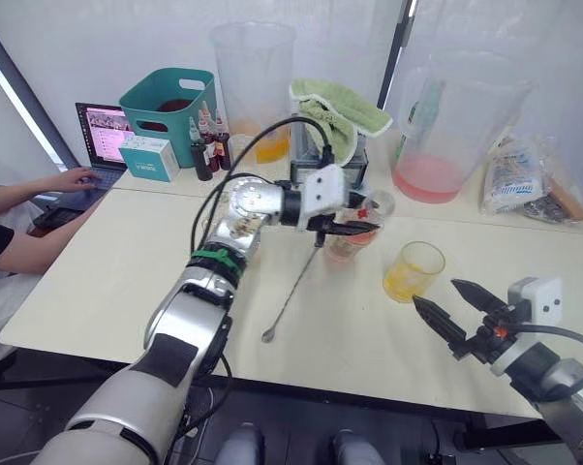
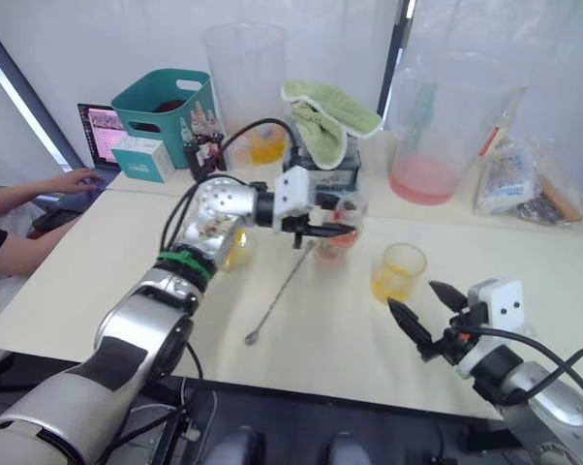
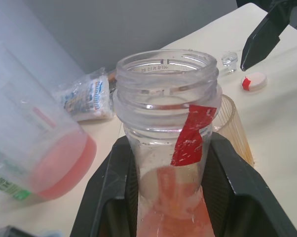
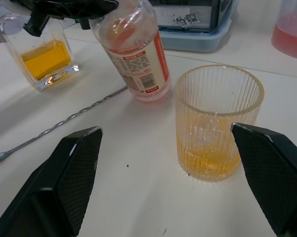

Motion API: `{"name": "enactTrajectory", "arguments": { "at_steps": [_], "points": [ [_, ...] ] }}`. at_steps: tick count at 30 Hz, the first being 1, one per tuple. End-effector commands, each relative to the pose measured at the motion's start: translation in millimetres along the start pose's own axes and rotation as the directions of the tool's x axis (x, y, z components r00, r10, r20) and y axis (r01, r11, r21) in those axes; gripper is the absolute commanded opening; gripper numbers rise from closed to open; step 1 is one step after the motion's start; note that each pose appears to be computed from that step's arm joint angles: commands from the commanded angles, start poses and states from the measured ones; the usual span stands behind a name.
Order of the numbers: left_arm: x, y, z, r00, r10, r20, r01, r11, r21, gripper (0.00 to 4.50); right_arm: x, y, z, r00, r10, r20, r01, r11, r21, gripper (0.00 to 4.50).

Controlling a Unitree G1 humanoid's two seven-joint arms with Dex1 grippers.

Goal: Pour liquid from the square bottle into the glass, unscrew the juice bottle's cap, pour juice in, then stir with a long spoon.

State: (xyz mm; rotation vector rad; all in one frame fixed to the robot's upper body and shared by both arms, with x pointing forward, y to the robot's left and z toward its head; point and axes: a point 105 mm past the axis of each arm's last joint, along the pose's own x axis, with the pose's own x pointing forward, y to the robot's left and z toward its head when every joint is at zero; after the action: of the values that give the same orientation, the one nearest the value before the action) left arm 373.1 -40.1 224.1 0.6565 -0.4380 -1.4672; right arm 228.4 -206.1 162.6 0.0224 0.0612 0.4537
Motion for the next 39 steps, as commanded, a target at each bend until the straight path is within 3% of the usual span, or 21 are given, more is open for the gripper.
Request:
{"name": "enactTrajectory", "arguments": {
  "at_steps": [1,8,12,16,39],
  "points": [
    [18.0,11.4,18.1,0.999,0.050,0.004,-0.050,0.987,0.151,1.32,-7.8,-0.3,13.1,0.999,-0.031,0.044,0.033,0.999,-0.031,4.42],
    [46.2,9.7,11.3,0.985,0.133,-0.112,-0.085,0.929,0.361,1.32,-10.8,-0.6,13.8,0.999,-0.036,0.038,0.037,0.999,-0.007,4.42],
    [54.9,9.5,10.8,0.976,0.174,-0.132,-0.096,0.884,0.457,1.32,-11.3,-1.1,14.5,0.998,-0.042,0.037,0.042,0.999,-0.004,4.42],
    [62.2,8.7,5.5,0.960,0.214,-0.180,-0.064,0.795,0.603,1.32,-11.4,-3.2,14.9,0.998,-0.059,0.037,0.059,0.998,0.001,4.42],
    [81.3,-5.2,3.2,0.960,0.231,-0.155,0.006,0.537,0.844,1.32,-9.9,3.8,13.8,0.994,-0.097,0.054,0.094,0.994,0.050,4.42]
  ]
}}
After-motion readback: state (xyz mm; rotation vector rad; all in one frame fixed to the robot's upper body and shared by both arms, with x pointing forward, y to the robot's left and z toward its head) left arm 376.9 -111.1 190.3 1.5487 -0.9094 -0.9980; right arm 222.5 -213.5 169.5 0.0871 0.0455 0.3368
